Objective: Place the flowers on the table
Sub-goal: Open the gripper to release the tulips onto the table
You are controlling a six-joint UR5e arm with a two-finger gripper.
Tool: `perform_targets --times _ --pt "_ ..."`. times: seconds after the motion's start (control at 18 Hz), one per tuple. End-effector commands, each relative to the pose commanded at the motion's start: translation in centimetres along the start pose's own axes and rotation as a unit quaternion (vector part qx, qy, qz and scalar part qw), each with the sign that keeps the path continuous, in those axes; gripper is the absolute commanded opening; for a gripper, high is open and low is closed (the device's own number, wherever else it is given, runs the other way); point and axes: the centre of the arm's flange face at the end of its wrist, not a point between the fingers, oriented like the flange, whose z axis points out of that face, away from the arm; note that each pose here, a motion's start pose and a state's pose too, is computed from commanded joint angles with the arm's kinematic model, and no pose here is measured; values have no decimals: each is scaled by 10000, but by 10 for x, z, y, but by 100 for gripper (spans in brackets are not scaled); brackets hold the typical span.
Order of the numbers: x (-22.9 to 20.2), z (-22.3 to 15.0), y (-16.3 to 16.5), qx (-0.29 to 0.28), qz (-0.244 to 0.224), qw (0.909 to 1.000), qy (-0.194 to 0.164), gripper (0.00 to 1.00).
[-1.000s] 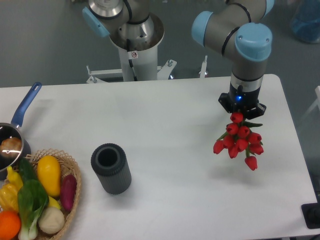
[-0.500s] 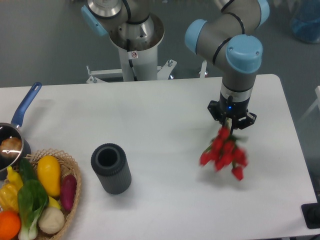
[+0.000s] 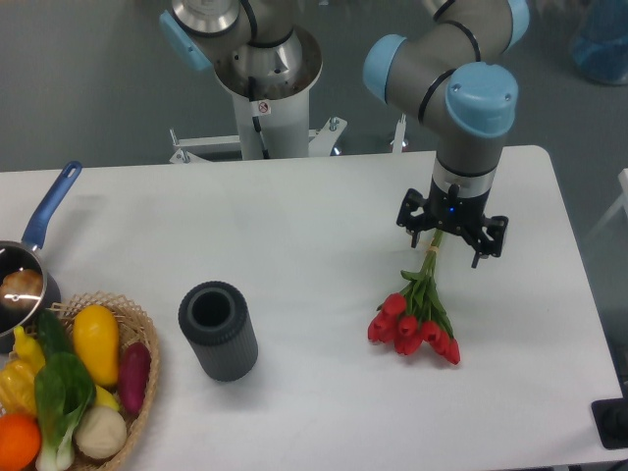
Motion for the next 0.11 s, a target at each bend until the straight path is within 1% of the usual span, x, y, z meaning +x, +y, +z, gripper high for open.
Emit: perform_targets --times 0.11 --pt "-1 0 0 -14 -8 10000 -6 100"
